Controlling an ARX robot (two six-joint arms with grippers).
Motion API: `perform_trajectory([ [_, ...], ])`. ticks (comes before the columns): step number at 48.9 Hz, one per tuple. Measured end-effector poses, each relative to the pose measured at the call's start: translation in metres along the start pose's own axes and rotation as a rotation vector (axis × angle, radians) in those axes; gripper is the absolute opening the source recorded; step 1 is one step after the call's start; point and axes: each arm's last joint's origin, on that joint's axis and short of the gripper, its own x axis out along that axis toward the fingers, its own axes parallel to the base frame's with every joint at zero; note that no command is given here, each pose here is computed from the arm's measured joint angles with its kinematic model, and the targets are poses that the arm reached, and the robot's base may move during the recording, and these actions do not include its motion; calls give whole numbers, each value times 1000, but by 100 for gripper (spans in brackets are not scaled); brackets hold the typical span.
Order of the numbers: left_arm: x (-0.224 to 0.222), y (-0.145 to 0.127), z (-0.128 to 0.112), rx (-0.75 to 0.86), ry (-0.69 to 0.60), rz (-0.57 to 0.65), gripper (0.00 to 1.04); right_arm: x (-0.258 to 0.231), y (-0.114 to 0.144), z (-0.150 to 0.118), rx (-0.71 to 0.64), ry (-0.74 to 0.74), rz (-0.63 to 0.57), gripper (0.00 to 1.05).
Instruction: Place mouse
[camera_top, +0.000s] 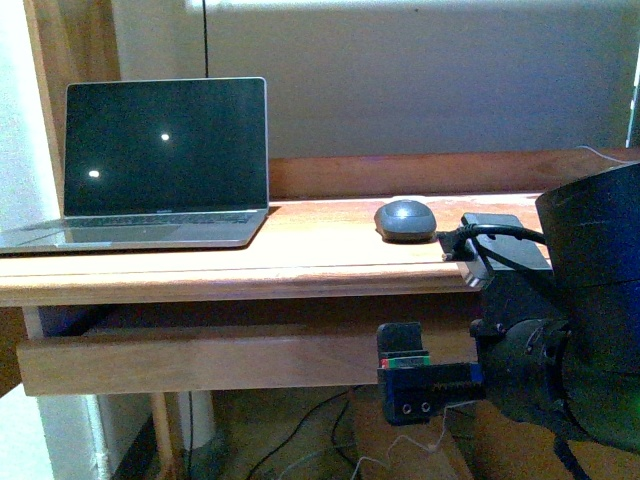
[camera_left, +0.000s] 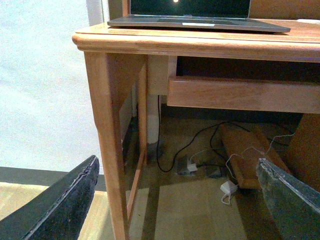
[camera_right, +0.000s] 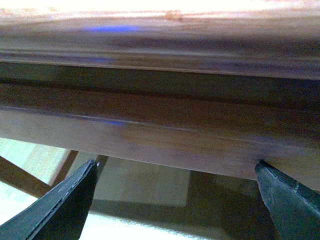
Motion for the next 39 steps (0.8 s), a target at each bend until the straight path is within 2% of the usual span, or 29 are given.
perform_trajectory([
  [5,0,0,0,0,0,0,97,-7,-10,4,28,-7,-36,97],
  [11,0,0,0,0,0,0,97,-31,-36,16,85,-60,-150,97],
  [22,0,0,0,0,0,0,97,-96,-57,29,226,-154,-189,97],
  [29,0,0,0,0,0,0,97,-142,-59,22,275,-211,-169,97],
  [39,0,0,0,0,0,0,97,-193,-43,-4,301,-251,-101,97],
])
